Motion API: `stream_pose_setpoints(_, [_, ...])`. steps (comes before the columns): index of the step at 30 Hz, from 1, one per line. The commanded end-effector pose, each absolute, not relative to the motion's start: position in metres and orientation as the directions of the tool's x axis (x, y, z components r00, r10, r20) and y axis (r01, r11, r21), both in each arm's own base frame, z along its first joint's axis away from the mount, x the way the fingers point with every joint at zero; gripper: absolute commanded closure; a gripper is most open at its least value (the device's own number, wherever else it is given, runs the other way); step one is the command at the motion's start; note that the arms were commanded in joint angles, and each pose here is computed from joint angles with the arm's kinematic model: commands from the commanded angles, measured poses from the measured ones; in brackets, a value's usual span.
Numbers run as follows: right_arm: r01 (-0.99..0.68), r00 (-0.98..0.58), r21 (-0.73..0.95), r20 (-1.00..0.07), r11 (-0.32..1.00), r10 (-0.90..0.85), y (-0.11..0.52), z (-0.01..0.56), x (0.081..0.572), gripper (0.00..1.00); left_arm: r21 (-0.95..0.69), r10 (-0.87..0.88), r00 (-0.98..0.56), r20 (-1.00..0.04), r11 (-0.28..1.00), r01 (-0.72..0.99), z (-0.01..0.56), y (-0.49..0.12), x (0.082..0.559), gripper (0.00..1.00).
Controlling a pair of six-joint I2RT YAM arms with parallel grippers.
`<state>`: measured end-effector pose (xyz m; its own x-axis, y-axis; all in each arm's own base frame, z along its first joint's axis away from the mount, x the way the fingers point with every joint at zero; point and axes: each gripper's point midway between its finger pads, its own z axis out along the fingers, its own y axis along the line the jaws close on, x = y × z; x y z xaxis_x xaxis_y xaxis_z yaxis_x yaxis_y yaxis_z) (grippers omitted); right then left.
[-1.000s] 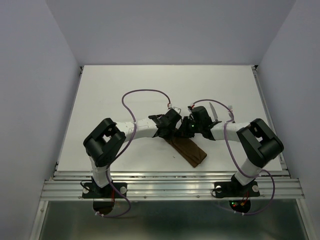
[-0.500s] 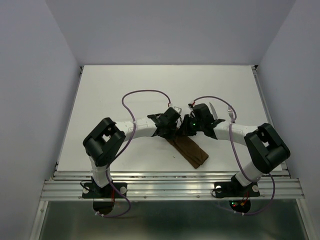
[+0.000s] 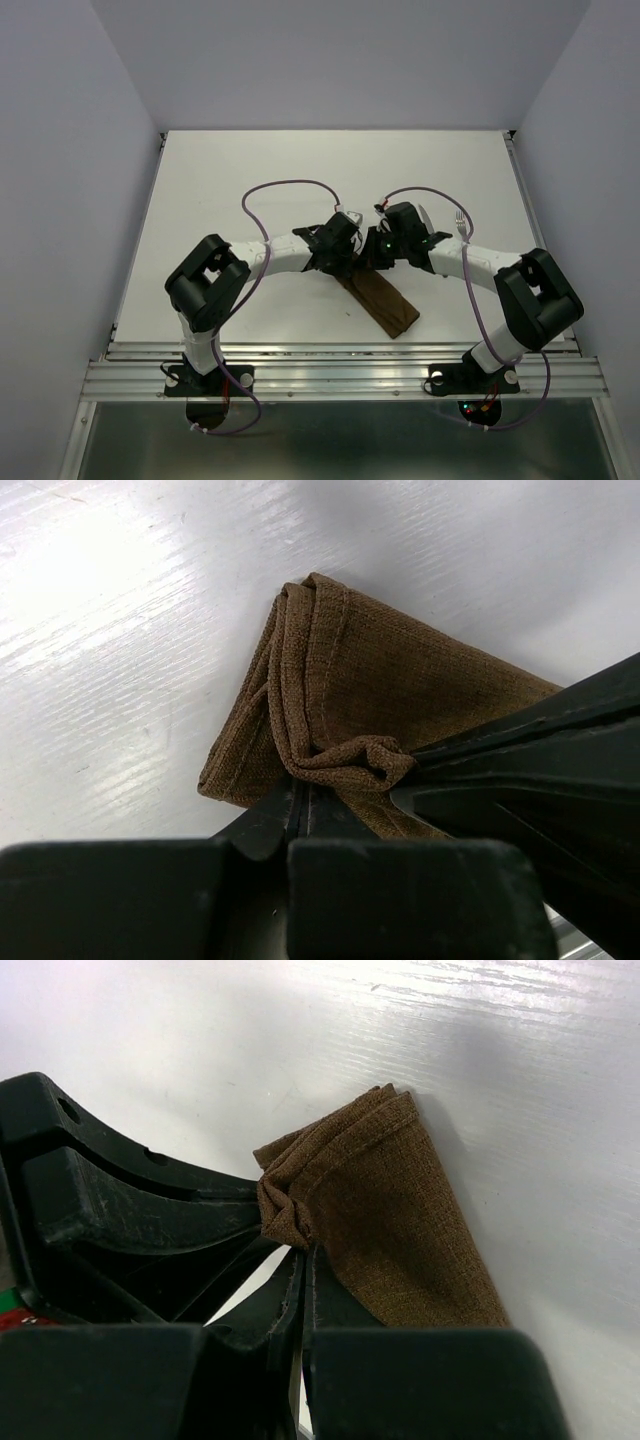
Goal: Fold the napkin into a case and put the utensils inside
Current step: Stuff the top corner of the smaller-rectangle-folded napkin into the folded napkin.
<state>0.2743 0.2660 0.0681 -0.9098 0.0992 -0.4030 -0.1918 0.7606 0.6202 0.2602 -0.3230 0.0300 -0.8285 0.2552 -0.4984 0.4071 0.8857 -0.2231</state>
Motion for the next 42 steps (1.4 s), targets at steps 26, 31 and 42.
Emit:
stream_pose_setpoints(26, [-0.178, -0.914, 0.561, -0.399, 0.808, 0.076, 0.260, 0.062, 0.281, 0.99, -0.401, 0.165, -0.847, -0.505, 0.825, 0.399, 0.061, -0.326, 0.262, 1.00])
stream_pose_setpoints(31, [-0.185, -0.911, 0.566, -0.404, 0.804, 0.075, 0.263, 0.068, 0.279, 0.99, -0.412, 0.161, -0.855, -0.494, 0.823, 0.392, 0.057, -0.325, 0.260, 1.00])
stream_pose_setpoints(42, [-0.214, -0.908, 0.531, -0.418, 0.820, 0.034, 0.269, 0.078, 0.277, 0.99, -0.431, 0.141, -0.858, -0.494, 0.817, 0.383, 0.060, -0.323, 0.259, 1.00])
